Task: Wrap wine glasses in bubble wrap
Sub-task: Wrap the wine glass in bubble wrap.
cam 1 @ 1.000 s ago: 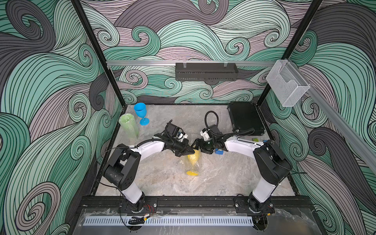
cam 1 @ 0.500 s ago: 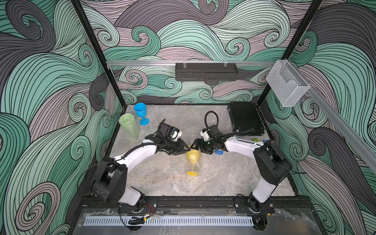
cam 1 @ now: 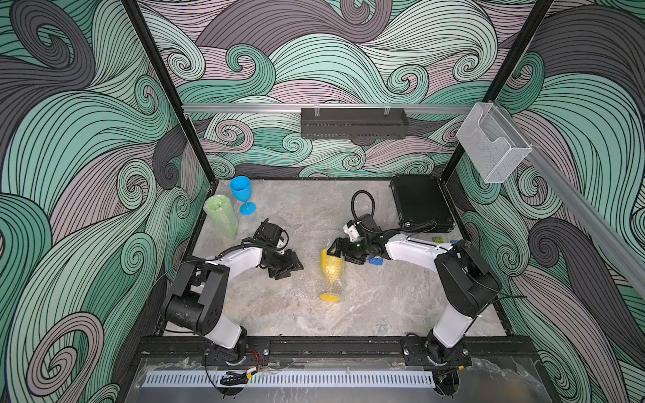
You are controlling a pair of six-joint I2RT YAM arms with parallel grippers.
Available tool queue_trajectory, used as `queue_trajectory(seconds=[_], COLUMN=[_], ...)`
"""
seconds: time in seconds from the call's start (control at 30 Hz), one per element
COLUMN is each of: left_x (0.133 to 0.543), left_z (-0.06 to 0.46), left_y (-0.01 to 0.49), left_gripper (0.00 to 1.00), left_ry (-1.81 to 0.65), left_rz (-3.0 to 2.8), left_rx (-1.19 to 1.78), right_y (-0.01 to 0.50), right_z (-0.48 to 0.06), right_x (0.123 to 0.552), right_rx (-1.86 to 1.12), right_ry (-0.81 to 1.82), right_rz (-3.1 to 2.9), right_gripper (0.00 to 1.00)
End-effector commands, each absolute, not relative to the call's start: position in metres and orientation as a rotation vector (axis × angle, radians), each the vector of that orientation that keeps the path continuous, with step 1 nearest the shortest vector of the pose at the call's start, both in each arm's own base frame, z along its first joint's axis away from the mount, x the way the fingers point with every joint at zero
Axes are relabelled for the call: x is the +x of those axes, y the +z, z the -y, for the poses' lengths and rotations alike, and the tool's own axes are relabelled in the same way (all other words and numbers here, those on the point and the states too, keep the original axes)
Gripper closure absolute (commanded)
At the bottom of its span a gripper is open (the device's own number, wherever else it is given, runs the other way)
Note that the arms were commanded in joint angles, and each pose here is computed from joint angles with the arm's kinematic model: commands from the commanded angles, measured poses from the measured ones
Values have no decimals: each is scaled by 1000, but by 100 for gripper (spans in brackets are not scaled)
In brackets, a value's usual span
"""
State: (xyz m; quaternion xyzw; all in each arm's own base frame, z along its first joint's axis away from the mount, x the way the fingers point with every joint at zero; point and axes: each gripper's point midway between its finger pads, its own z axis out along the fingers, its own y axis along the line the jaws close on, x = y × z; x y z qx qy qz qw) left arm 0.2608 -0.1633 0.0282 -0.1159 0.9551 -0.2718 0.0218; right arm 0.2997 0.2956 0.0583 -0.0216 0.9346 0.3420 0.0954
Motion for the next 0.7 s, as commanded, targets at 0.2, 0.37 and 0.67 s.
queue_trajectory(seconds=[0.2,0.37,0.67], left_x=[290,292,298], left_z=[177,176,193], left_y=[41,42,75], left_gripper=[64,76,100], left_ry=[-936,-924,-1078], left_rz=[-2901,-2898,-2799], left_rx=[-294,-286,-261], right_y=[35,35,35], right_z=[-280,-280,-280], right_x=[286,287,286], right_rx=[-38,-38,-36], right_ry=[900,901,897], right_rz=[-2880,-2879,-2881], right_gripper=[14,15,15])
